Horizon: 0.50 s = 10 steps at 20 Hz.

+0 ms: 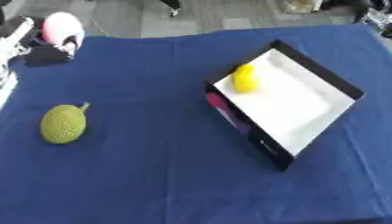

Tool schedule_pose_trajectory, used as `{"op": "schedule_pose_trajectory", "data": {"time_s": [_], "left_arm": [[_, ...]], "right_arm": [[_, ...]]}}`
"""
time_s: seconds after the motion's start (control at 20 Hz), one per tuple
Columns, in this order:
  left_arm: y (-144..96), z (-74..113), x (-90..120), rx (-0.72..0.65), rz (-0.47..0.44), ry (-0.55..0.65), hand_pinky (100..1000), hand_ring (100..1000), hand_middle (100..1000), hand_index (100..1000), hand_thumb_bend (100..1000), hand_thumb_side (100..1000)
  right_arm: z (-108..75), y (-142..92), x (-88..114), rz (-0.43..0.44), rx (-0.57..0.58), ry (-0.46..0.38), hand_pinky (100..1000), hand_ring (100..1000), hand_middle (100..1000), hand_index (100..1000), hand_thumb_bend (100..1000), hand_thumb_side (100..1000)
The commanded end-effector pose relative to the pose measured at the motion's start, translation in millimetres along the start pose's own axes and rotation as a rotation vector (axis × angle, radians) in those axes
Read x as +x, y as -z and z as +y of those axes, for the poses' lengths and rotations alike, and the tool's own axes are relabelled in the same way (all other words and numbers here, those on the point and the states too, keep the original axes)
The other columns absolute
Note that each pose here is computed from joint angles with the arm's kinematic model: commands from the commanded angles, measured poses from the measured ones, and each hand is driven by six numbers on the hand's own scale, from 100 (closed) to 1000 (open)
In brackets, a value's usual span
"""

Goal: Pick up the objects with one hand, pass them to the other hand, and then place them into the box on the other side of the table.

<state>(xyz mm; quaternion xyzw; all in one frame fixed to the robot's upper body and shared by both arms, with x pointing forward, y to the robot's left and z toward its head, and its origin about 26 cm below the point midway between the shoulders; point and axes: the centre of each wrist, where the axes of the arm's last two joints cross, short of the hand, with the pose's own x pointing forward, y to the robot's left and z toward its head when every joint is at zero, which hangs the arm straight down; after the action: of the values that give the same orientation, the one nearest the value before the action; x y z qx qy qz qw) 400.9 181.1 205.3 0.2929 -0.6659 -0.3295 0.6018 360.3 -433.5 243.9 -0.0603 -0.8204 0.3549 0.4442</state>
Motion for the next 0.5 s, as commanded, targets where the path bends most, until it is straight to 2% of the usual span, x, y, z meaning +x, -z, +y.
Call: {"op": "schedule_pose_trajectory", "data": {"time_s": [0.05, 0.3, 0.5], "left_arm": [[-4, -3.3, 11, 0.076, -0.063, -0.055, 784, 754, 641, 632, 100, 404], [-9, -29.8, 12, 0.108, -0.1, -0.156, 783, 757, 636, 634, 100, 437], [-12, -43.7, 19, 0.125, -0.141, -0.194, 784, 757, 636, 633, 100, 445]], "right_arm": [[-8.0, 10, 16, -0.013, 0.021, -0.067, 1000, 1000, 1000, 1000, 100, 279], [4.9, 25, 15, -0.01, 0.064, -0.085, 1000, 1000, 1000, 1000, 100, 238], [13.3, 32, 14, -0.017, 0.093, -0.098, 1000, 1000, 1000, 1000, 100, 251]]}}
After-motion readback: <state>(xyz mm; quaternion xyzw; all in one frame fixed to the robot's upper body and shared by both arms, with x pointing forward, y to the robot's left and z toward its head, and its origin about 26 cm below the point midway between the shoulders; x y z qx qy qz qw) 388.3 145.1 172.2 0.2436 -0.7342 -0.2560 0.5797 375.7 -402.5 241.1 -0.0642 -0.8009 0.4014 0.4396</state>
